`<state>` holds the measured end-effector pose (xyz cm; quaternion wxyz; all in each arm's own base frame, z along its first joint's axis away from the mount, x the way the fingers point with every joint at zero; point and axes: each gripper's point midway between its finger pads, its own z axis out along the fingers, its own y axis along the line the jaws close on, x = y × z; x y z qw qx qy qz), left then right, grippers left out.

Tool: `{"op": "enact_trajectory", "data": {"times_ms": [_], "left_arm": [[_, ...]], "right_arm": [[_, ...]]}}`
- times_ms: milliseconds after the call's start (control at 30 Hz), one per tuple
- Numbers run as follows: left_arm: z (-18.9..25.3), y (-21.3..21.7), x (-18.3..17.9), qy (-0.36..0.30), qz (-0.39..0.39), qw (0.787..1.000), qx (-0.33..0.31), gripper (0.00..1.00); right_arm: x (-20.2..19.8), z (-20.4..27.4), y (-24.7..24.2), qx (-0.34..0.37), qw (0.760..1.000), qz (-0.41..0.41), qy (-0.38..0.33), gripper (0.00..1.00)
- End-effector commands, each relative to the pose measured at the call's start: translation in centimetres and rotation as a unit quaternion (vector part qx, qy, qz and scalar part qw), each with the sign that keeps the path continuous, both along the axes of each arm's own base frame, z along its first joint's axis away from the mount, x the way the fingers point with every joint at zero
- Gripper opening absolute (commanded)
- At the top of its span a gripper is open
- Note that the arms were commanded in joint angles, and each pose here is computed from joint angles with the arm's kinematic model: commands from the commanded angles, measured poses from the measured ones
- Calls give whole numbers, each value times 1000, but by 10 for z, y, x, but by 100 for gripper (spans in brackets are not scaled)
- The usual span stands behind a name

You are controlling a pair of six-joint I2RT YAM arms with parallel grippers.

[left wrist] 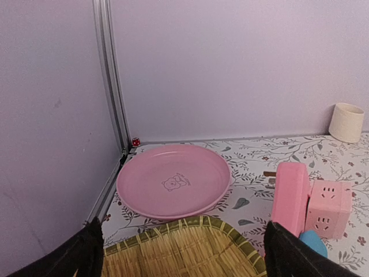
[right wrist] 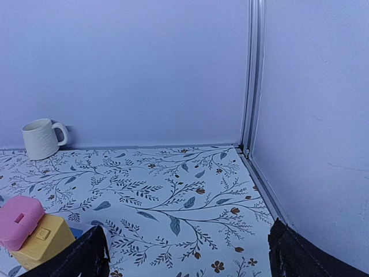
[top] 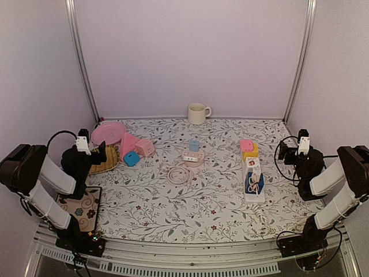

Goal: Pull the plug off the socket

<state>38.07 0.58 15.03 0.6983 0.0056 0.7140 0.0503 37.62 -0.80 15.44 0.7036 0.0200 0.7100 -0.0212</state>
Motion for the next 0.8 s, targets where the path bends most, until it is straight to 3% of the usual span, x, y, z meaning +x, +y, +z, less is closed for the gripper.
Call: {"op": "enact_trajectory", "data": {"times_ms": [0, 633, 767], "left_arm": [[6, 2, 3, -8, 1, 1000, -1, 97], [9, 7, 3, -9, 16, 1000, -2, 97], [25, 15, 33, 41, 46, 998, -10, 97]], "right_arm": [[3, 4, -1, 7, 1000, 2, -6, 99], [5, 5, 4, 3, 1000, 15, -2, 99], [24, 19, 9, -2, 999, 30, 37, 99]]}}
